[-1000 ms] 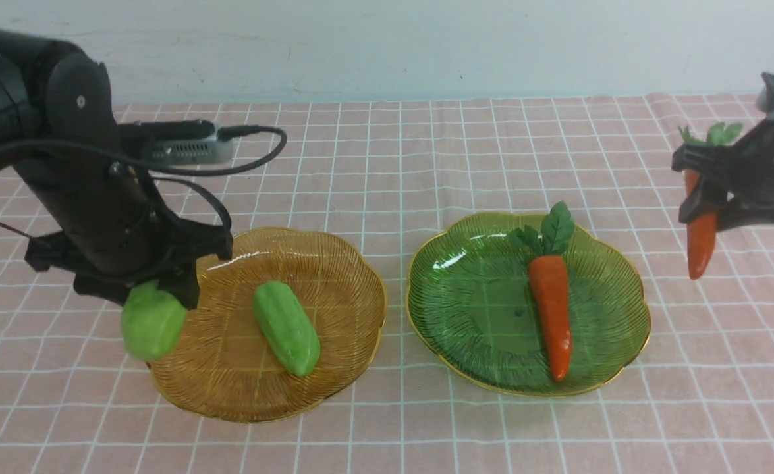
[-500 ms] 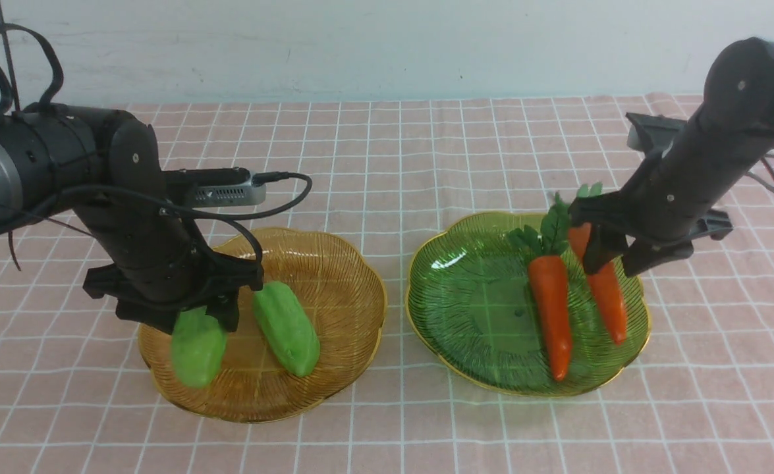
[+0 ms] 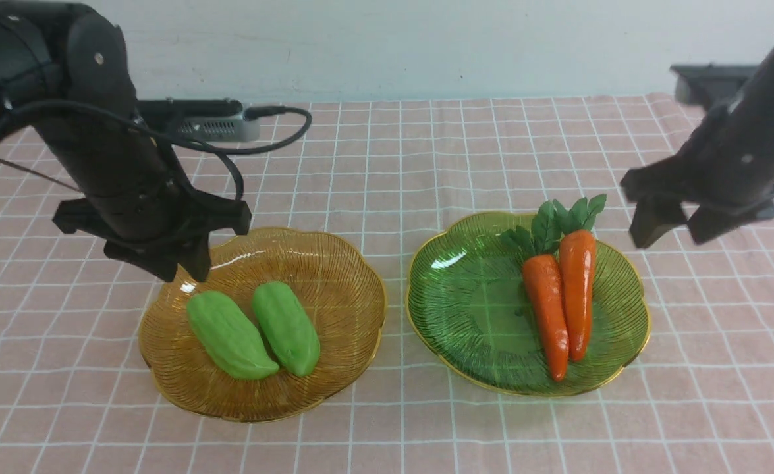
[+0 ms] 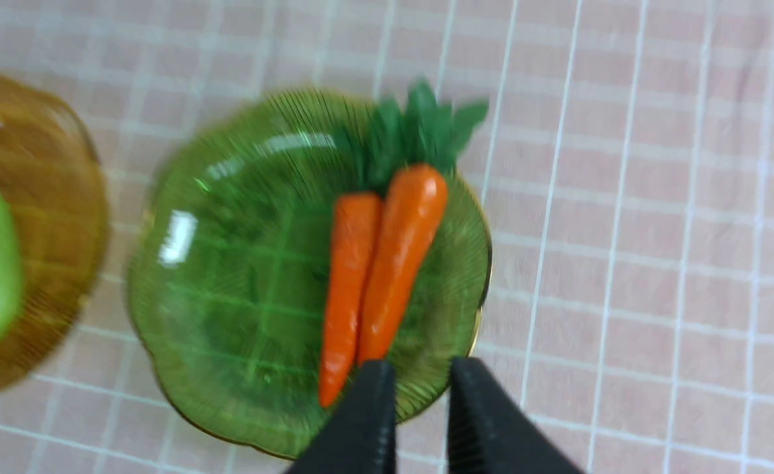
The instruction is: Put different types of vegetables on the plate.
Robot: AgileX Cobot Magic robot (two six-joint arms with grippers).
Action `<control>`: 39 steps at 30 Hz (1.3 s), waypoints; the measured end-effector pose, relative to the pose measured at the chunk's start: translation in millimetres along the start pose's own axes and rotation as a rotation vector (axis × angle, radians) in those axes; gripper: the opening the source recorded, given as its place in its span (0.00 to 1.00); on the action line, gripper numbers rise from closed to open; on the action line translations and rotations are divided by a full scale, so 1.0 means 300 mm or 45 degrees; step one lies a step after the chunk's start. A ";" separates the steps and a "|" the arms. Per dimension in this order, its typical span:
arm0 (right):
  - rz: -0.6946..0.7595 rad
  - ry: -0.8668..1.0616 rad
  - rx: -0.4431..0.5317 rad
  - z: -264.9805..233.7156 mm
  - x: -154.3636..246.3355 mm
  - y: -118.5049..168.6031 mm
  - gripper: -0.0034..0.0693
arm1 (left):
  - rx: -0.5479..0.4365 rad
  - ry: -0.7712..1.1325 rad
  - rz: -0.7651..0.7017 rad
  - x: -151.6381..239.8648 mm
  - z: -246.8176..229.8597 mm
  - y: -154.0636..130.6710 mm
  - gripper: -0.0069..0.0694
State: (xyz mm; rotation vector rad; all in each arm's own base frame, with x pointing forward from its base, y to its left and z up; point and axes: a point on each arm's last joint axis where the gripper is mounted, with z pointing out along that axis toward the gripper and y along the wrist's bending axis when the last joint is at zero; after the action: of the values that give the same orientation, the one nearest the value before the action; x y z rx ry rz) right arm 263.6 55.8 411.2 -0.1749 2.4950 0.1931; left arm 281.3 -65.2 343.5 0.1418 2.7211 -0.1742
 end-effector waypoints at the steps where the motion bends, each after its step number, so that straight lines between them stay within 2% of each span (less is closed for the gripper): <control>1: -0.006 -0.097 -0.007 -0.101 0.023 0.006 0.17 | 0.007 -0.068 0.021 0.044 -0.053 0.002 0.09; 2: -0.012 -0.227 -0.015 -0.213 0.055 0.011 0.09 | 0.013 -0.139 0.038 0.084 -0.093 0.005 0.09; 3: -0.019 -0.397 -0.026 -0.324 0.105 0.015 0.06 | 0.018 -0.204 0.048 0.129 -0.125 0.009 0.09; 5: -0.025 -0.633 -0.040 -0.440 0.195 0.016 0.03 | 0.025 -0.300 0.059 0.221 -0.162 0.018 0.09; 9: -0.026 -1.071 -0.062 -0.512 0.426 0.000 0.03 | 0.039 -0.509 0.068 0.411 -0.182 0.041 0.09; 10: -0.119 -1.176 -0.311 -0.523 0.490 -0.006 0.03 | 0.044 -0.573 0.068 0.458 -0.178 0.048 0.09; 11: -0.029 -1.343 -0.072 -0.504 0.565 -0.015 0.03 | 0.049 -0.655 0.067 0.511 -0.165 0.056 0.09; 14: -0.025 -1.511 -0.074 -0.408 0.702 -0.035 0.03 | 0.067 -0.869 0.067 0.603 -0.166 0.068 0.09; 18: -0.015 -1.638 -0.077 -0.313 0.783 -0.051 0.03 | 0.096 -1.025 0.039 0.710 -0.144 0.083 0.09; 24: -0.034 -1.718 -0.061 -0.284 0.811 -0.057 0.03 | 0.096 -0.969 0.040 0.790 -0.111 0.093 0.09; 39: -0.045 -1.721 -0.052 -0.283 0.811 -0.057 0.03 | 0.094 -0.948 0.040 0.801 -0.107 0.094 0.09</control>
State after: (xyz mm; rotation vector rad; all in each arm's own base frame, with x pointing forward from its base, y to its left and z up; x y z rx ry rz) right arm 23.2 4.2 331.6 -0.0580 1.1437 0.2354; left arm 53.2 -15.1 272.7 0.1116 1.9719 -0.2576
